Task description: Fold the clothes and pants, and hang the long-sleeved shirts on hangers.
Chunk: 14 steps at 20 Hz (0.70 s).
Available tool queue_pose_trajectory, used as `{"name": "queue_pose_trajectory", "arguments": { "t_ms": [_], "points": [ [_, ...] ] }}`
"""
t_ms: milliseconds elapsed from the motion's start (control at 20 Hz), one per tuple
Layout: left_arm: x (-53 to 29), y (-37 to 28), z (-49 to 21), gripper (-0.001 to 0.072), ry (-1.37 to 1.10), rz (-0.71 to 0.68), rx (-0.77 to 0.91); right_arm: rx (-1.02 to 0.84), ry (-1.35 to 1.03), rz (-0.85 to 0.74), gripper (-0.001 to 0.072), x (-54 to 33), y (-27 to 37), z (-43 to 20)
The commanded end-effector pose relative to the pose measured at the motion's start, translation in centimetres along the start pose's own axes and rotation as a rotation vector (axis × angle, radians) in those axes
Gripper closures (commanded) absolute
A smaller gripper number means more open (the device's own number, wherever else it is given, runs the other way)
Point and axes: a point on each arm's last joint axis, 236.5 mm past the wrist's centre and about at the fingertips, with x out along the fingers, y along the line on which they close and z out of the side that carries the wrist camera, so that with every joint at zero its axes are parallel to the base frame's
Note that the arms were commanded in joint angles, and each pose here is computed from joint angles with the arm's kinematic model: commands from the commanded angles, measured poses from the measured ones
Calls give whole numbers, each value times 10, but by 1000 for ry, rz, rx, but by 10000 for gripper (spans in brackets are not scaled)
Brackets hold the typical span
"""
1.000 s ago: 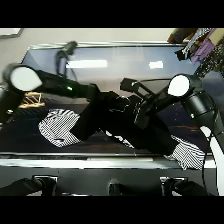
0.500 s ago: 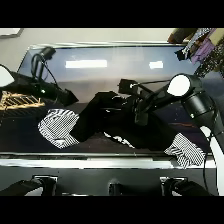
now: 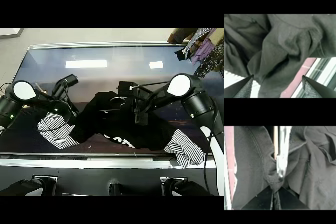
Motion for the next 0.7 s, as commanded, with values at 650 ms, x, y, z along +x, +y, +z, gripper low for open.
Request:
{"name": "queue_pose_trajectory", "arguments": {
  "t_ms": [650],
  "points": [
    [35,-7,14,241,-24,-8,255,2,-76,68,687,-1,16,18]
  ]
}}
